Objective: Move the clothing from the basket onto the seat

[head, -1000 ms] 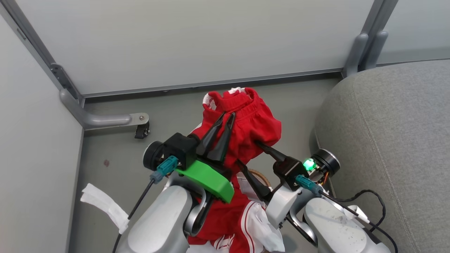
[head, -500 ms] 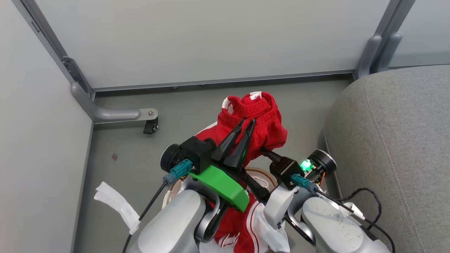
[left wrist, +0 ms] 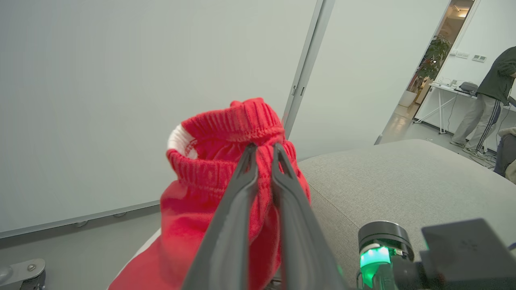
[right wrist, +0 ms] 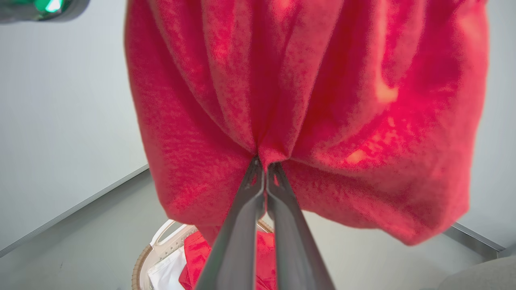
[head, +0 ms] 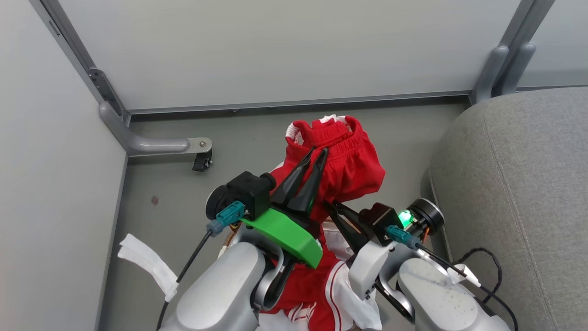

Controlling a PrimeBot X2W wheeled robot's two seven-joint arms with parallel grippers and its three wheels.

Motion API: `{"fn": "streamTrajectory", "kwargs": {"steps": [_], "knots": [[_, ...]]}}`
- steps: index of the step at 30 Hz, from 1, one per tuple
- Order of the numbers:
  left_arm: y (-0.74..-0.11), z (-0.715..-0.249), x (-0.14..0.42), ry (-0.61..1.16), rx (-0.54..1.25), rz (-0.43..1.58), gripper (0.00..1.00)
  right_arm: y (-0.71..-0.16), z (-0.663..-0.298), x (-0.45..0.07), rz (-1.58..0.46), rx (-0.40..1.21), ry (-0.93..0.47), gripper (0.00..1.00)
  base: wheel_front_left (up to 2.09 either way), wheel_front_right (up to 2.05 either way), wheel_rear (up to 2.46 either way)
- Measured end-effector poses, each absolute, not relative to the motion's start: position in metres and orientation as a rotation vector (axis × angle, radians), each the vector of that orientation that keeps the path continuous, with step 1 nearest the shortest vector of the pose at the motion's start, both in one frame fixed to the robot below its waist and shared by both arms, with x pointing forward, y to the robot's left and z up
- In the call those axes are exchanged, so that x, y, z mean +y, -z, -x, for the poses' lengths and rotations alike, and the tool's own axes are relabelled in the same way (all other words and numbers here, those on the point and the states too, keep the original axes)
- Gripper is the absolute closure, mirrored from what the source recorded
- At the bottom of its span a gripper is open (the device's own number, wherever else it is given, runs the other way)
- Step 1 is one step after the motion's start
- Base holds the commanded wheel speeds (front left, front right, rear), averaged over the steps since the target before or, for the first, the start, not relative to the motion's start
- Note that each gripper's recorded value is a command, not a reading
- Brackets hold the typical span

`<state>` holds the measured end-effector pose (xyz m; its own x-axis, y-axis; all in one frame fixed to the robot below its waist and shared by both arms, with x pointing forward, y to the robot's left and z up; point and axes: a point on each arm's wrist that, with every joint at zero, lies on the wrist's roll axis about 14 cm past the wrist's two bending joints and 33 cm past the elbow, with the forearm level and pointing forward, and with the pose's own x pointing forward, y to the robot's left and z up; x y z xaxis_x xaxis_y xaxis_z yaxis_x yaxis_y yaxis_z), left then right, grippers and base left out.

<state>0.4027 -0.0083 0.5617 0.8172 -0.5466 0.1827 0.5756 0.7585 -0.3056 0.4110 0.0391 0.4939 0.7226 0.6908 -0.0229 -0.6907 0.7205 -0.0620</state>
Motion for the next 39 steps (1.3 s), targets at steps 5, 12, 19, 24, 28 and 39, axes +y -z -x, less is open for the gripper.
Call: {"fn": "streamTrajectory", "kwargs": {"steps": [5,12,19,24,28,39], "knots": [[-0.562,-0.408,-0.003,0.587,-0.088,0.359,1.00,-0.479,-0.405,0.028,0.059,0.043,-0.732,1.00,0.00,0.00,0.00],[-0.563,-0.412,-0.002,0.579,-0.094,0.355,1.00,-0.481,-0.403,0.018,0.044,0.038,-0.698,1.00,0.00,0.00,0.00],[-0.558,-0.415,-0.001,0.562,-0.097,0.321,0.00,-0.512,-0.406,0.006,0.001,-0.059,-0.652,1.00,0.00,0.00,0.00],[-0.548,-0.422,-0.001,0.552,-0.082,0.288,0.00,-0.538,-0.404,-0.010,-0.034,-0.139,-0.600,1.00,0.00,0.00,0.00],[-0.540,-0.427,-0.011,0.577,-0.070,0.266,0.00,-0.553,-0.402,-0.035,-0.055,-0.185,-0.527,1.00,0.00,0.00,0.00],[-0.518,-0.429,-0.064,0.721,-0.019,0.266,0.00,-0.575,-0.384,-0.124,-0.058,-0.258,-0.259,1.00,0.00,0.00,0.00]]}}
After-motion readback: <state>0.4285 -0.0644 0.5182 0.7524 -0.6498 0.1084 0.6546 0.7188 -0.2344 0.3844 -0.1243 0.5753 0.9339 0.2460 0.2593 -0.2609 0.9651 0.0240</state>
